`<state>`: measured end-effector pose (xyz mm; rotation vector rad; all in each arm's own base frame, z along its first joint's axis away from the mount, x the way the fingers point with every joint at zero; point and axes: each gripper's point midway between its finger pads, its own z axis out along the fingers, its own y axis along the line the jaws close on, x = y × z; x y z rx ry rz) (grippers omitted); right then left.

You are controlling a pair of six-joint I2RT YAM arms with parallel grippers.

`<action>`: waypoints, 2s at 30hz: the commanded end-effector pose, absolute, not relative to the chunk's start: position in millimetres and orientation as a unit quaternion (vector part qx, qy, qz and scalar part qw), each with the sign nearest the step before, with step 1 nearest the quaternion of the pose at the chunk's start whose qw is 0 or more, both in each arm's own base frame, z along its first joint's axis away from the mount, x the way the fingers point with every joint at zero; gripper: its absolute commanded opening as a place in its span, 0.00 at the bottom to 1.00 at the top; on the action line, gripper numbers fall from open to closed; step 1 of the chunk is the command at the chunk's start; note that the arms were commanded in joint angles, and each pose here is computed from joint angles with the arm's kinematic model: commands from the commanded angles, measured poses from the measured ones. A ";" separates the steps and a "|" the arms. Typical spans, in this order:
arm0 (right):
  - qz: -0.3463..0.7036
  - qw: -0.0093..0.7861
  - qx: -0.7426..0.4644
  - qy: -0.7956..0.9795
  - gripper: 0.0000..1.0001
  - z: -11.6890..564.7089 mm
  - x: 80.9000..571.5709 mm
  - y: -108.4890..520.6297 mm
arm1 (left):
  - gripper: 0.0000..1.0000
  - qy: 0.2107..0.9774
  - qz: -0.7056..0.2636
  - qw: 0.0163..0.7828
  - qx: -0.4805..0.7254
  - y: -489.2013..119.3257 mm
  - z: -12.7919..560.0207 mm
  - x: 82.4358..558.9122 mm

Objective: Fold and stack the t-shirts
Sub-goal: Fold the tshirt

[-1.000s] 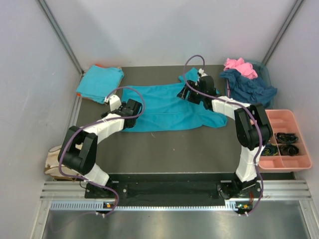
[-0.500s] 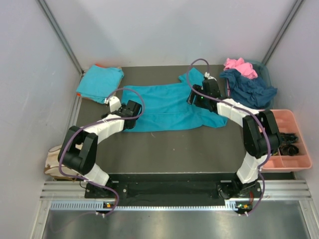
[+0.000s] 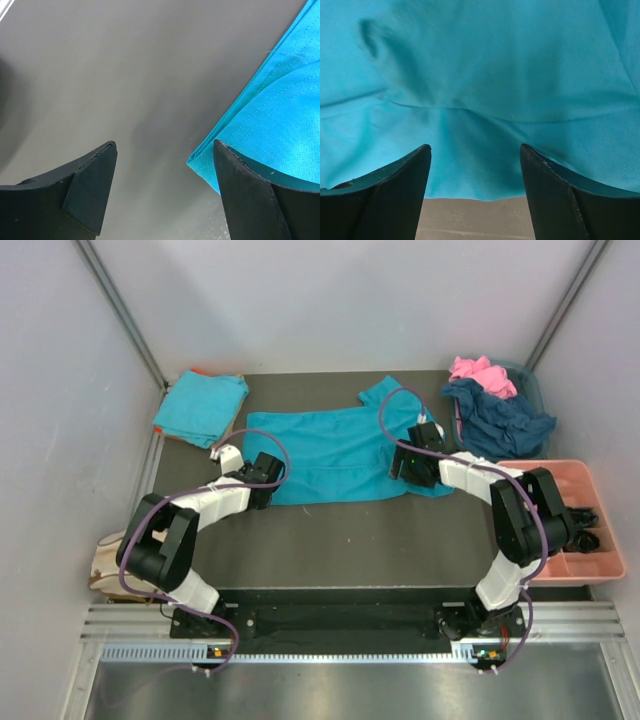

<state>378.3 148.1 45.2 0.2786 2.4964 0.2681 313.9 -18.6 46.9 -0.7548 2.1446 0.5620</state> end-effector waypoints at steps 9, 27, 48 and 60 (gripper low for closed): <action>0.065 0.266 0.106 0.956 0.72 10.9 364.0 142.3 | 0.81 0.835 0.192 0.422 -0.296 -26.3 74.2 327.1; 0.063 0.256 0.105 0.959 0.73 3.3 361.4 142.1 | 0.68 0.868 0.115 0.423 -0.233 -64.5 66.3 350.8; 0.066 0.251 0.102 0.960 0.73 0.7 362.2 144.3 | 0.35 0.886 0.138 0.393 -0.205 -64.5 39.6 344.5; 0.069 0.249 0.103 0.961 0.73 -1.0 362.4 145.7 | 0.00 0.884 0.169 0.382 -0.209 -53.3 46.2 335.1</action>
